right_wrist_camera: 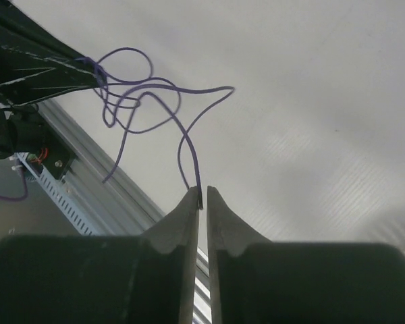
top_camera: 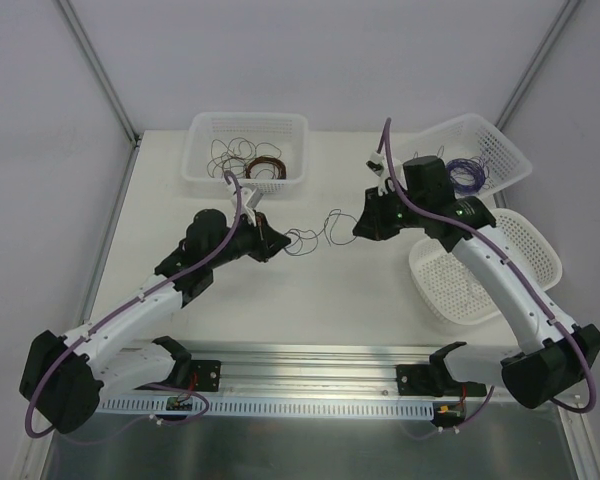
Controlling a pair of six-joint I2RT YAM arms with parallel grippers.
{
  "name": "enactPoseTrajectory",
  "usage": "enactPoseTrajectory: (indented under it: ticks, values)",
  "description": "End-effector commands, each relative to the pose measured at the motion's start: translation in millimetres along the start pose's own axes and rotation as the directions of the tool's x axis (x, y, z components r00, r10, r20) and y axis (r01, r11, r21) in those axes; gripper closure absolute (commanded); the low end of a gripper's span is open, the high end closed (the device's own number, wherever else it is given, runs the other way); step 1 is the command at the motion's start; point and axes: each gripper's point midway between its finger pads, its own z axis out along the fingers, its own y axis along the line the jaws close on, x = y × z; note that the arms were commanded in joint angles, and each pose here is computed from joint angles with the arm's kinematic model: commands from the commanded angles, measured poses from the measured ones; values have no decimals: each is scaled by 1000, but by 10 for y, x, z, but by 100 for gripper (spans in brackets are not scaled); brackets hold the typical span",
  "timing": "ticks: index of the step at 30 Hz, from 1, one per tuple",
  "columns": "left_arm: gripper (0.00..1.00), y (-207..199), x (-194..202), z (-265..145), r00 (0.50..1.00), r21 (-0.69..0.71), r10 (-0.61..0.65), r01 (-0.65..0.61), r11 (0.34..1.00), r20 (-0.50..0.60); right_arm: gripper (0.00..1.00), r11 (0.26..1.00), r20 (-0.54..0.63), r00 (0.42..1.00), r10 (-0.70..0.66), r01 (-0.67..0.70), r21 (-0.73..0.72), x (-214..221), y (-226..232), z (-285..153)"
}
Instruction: Untangle the cables
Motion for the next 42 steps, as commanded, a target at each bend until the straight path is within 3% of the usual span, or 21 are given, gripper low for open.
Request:
enactPoseTrajectory:
  ticks: [1,3,4,7,10,15,27,30,32,33,37,38,39,41,42]
  values:
    - [95,-196,-173,29,999,83,42,-43,996,11,86,982,76,992,-97,108,-155,-140,398,-76]
    - [95,-243,-200,37,999,104,51,-52,993,9,66,969,61,991,-118,128,-212,-103,505,-63]
    - [96,-247,-201,47,998,109,63,-63,992,7,51,963,60,990,-129,139,-230,-79,554,-55]
    - [96,-302,-216,54,996,139,86,-84,987,-4,35,945,99,981,-166,187,-270,-122,678,-82]
    - [97,-384,-207,66,995,184,98,-92,979,-22,20,924,125,973,-195,225,-309,-152,791,-73]
    - [97,-500,-213,81,993,235,113,-102,967,-34,14,898,139,962,-235,270,-347,-185,928,26]
    - [96,-667,-184,-2,986,322,162,-143,936,-34,23,892,55,963,-266,267,-365,-35,883,507]
    - [96,-678,-182,-15,986,325,165,-146,934,-31,34,890,38,961,-273,267,-371,20,875,565]
    - [96,-660,-180,-13,986,318,166,-148,936,-30,53,887,28,958,-284,274,-372,57,860,569]
    - [96,-657,-199,-15,986,313,167,-151,938,-23,70,887,26,957,-288,277,-370,65,853,568]
    - [94,-657,-226,-15,986,304,166,-154,940,-15,96,889,36,953,-302,295,-350,46,838,500]
    - [89,-646,-229,-15,986,297,164,-152,943,-14,98,892,47,949,-311,308,-330,4,827,472]
    - [76,-610,-267,-38,988,266,157,-153,952,5,99,897,55,942,-331,332,-294,-70,789,391]
    - [73,-574,-294,-41,988,237,151,-150,960,15,99,902,48,939,-340,340,-268,-81,746,348]
    - [66,-541,-289,-62,989,217,146,-146,965,15,99,903,53,936,-347,349,-249,-120,731,307]
